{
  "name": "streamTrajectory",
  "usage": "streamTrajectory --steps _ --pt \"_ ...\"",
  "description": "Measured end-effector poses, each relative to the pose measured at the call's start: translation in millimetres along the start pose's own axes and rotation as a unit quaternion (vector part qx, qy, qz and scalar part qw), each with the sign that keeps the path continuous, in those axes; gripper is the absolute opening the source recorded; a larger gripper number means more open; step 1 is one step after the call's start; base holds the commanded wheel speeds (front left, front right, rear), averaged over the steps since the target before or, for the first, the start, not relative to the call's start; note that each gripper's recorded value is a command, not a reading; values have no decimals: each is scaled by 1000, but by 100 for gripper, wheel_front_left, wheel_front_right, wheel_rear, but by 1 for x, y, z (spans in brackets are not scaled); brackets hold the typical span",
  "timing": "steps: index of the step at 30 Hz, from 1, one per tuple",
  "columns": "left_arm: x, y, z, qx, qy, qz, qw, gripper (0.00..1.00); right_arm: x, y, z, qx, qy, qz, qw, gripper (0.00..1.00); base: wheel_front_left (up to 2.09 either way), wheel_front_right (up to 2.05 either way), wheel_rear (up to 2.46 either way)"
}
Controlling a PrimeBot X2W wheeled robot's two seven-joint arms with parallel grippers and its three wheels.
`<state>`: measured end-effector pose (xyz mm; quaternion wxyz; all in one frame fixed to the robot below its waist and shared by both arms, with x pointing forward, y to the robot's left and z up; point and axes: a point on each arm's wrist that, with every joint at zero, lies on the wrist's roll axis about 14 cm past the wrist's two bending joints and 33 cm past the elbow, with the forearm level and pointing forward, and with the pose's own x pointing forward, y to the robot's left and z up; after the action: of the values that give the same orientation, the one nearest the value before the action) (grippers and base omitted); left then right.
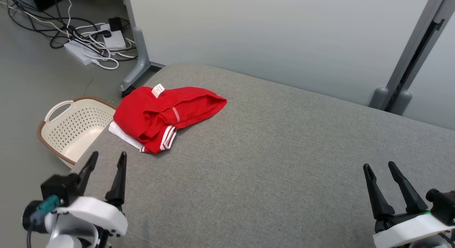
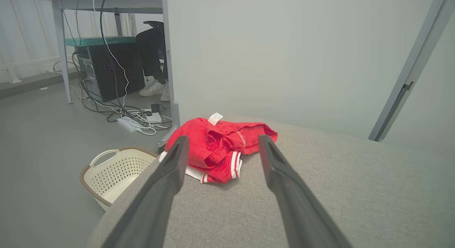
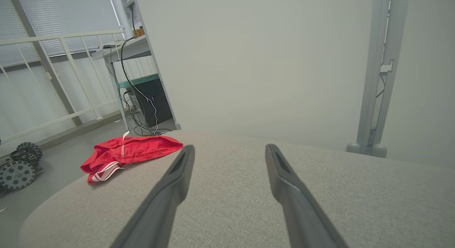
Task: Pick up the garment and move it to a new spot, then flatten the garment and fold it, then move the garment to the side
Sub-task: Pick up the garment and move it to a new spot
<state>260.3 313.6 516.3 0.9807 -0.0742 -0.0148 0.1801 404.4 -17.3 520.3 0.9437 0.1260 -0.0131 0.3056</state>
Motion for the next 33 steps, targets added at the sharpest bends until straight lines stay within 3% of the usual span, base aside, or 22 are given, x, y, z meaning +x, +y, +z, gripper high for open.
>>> streamTrajectory --steps 10,15,23,33 --pt "85 13 21 28 85 -15 996 100 0 -31 -10 5 9 -26 1000 100 0 0 0" --pt "135 16 11 -23 139 -2 990 100 -1 -61 -19 9 19 -51 998 100 0 0 0" --pt "185 11 -46 -67 272 17 960 100 -8 -105 -30 12 28 -95 995 100 0 0 0" --pt "214 -1 -119 -69 391 44 917 100 -21 -147 -50 17 48 -142 989 100 0 0 0"
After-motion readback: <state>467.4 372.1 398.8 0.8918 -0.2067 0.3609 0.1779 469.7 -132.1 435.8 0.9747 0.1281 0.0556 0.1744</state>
